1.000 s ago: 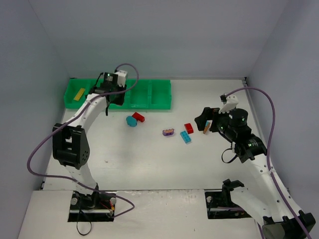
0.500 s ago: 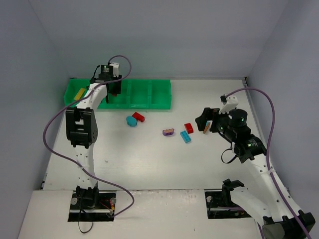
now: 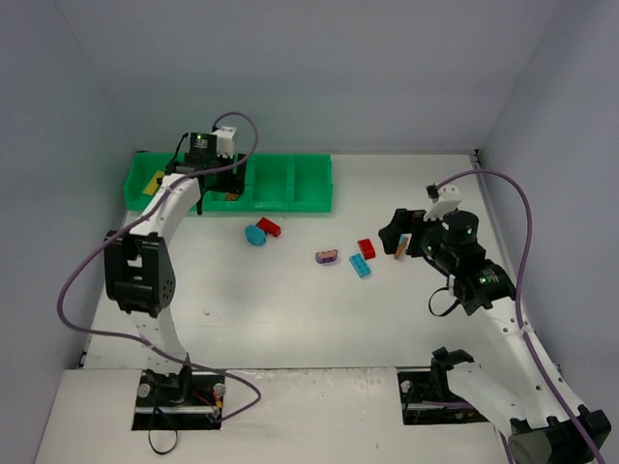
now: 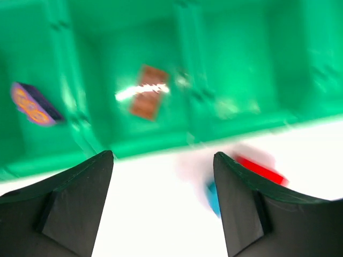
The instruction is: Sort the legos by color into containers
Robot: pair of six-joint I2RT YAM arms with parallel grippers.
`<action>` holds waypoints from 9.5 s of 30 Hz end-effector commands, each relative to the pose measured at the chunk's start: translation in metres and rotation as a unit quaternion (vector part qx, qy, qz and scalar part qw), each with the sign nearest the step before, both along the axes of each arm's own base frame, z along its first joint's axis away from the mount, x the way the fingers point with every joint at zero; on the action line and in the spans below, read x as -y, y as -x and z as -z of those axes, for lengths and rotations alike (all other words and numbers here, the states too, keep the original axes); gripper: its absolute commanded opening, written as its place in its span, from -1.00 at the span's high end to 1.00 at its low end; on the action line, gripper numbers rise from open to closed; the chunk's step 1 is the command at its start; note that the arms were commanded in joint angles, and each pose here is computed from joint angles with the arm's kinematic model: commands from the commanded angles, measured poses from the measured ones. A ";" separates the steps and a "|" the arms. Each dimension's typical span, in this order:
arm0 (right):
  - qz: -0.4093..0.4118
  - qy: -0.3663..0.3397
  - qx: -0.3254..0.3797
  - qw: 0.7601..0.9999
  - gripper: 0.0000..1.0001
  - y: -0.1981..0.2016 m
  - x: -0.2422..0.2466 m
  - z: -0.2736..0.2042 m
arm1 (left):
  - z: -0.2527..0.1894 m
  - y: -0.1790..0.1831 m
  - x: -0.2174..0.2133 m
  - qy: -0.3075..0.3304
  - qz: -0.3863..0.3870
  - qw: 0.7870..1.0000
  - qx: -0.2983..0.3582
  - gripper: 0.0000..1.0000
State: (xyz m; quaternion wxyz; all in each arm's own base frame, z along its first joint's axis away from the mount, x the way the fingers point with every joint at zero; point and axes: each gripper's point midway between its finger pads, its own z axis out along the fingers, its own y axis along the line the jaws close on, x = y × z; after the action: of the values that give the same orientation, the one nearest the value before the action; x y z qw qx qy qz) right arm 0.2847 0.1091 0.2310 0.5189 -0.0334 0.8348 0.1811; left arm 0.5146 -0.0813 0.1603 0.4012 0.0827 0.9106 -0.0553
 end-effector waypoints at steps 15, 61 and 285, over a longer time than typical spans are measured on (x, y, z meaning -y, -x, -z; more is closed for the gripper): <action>-0.046 -0.013 0.017 0.999 -1.00 -0.008 -0.022 -0.010 | 0.048 0.089 0.063 -0.022 0.170 0.983 -0.071 -0.52; -0.232 -0.120 -0.092 0.961 -0.61 -0.025 -0.149 -0.016 | -0.028 0.172 0.126 -0.008 0.355 0.925 0.139 0.32; -0.476 -0.050 0.037 0.878 0.87 0.011 -0.181 -0.030 | -0.149 0.241 0.196 0.248 0.566 0.779 0.105 1.00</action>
State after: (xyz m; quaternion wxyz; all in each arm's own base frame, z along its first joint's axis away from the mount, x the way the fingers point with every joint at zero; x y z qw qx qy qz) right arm 0.2684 0.2908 0.2456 0.3720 -0.3963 0.7054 0.4549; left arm 0.2732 -0.2757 0.2732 0.3558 0.4604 0.6509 -0.4875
